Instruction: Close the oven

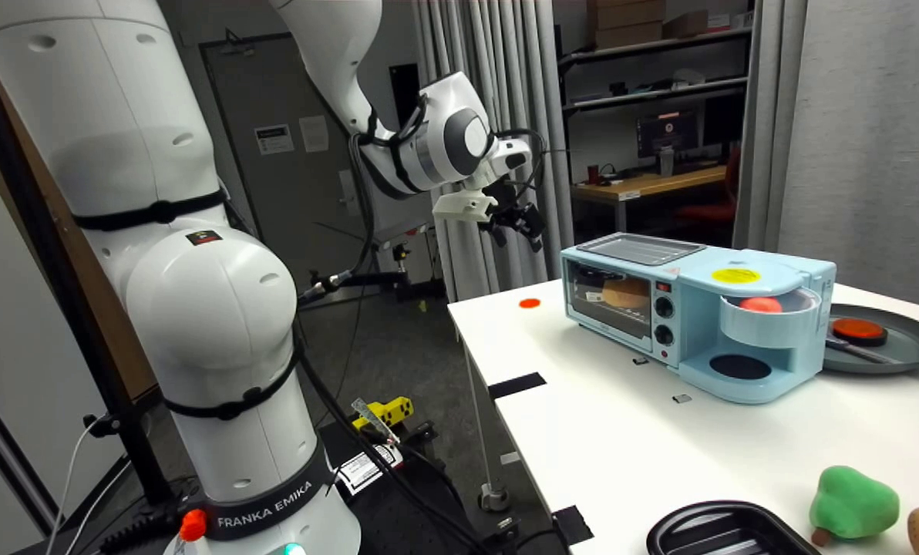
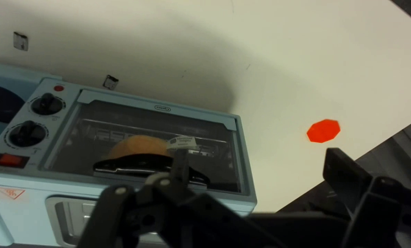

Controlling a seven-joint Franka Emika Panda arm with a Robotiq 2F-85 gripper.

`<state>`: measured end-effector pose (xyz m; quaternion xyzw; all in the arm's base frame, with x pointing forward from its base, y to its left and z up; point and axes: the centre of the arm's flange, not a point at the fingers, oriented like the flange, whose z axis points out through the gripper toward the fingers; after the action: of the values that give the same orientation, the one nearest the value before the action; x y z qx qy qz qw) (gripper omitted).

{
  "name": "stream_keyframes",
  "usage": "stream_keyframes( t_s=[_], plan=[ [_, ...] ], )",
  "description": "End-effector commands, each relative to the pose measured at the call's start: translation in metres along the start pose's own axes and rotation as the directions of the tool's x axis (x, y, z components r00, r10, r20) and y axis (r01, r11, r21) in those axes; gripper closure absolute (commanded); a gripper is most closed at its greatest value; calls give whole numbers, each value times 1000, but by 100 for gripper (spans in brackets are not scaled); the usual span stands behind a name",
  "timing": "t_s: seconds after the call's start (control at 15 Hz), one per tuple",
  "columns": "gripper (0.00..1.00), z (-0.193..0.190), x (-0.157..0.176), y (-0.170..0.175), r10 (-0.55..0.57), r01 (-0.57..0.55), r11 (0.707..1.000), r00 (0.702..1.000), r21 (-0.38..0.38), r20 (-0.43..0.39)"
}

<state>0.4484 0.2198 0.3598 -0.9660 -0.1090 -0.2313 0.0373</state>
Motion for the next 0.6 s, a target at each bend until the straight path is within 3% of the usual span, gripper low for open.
stream_keyframes(
  t_s=[0.0,0.07,0.53],
  plan=[
    [0,-27,-22,-6,-17,16,1000,998,-2,-60],
    [0,-9,-5,-3,-12,12,1000,1000,-1,-17],
    [0,-19,-13,-4,-22,21,1000,999,-5,-27]
  ],
)
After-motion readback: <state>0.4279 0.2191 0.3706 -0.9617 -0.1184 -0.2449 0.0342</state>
